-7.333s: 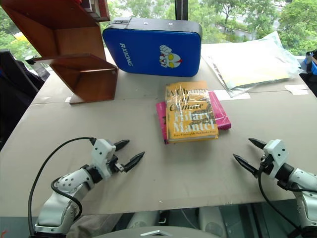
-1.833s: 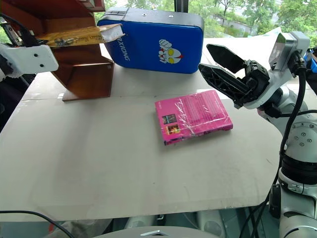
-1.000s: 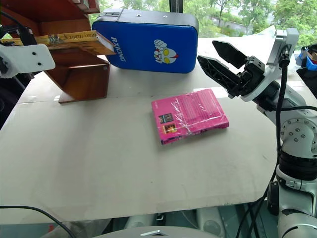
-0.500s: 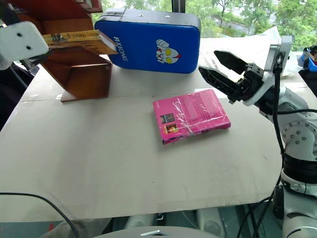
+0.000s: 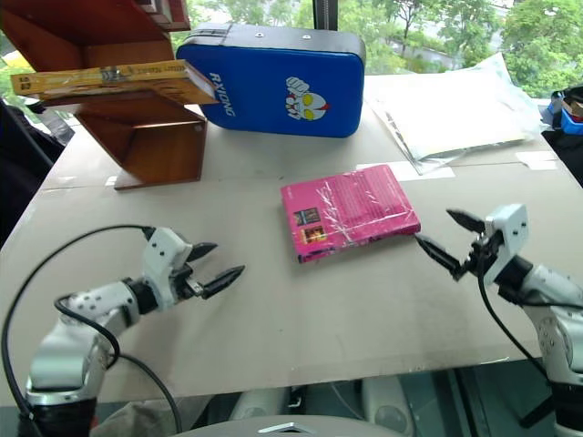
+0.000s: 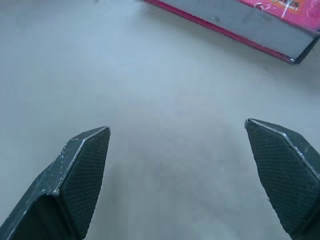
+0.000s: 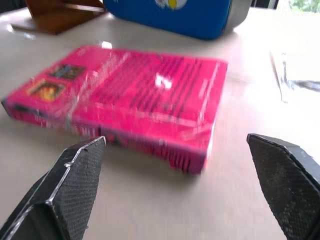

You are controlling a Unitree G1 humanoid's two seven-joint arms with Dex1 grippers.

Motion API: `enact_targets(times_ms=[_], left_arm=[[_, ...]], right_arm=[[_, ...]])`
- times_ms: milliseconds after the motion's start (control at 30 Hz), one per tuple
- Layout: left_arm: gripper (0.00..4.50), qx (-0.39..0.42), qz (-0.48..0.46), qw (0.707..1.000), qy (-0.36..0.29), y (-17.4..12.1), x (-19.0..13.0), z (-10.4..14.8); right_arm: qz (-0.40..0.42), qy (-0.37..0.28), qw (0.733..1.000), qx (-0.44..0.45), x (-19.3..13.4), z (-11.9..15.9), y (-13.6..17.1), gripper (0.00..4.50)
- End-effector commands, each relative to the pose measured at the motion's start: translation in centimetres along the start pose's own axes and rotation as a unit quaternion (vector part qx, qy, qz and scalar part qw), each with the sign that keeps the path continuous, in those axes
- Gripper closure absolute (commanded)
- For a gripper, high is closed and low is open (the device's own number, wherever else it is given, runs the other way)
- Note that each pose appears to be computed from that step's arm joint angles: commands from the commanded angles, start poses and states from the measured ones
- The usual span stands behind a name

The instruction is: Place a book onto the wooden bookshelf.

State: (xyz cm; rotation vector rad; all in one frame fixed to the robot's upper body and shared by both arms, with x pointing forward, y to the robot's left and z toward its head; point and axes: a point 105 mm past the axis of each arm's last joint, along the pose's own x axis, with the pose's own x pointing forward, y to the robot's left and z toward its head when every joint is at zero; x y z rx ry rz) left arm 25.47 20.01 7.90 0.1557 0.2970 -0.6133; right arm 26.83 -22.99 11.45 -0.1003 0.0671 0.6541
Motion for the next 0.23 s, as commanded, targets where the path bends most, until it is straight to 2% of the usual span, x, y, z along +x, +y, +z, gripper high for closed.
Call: enact_targets(times_ms=[33, 100, 233], left_arm=[[0.05, 0.038, 0.025, 0.999, 0.007, -1.0, -0.2, -1.7], [0.05, 0.026, 0.039, 0.999, 0.017, -1.2, -0.2, -2.8], [0.05, 0.004, 0.016, 1.0, 0.016, -2.4, 0.0, -3.5]], right_arm=[[-0.019, 0.007, 0.999, -0.036, -2.0, -1.2, -0.5, 0.0], [-0.012, 0.047, 0.997, -0.065, -2.9, -3.1, -0.3, 0.0], [-0.027, 0.041, 0.997, -0.052, -3.2, -3.9, -0.5, 0.0]])
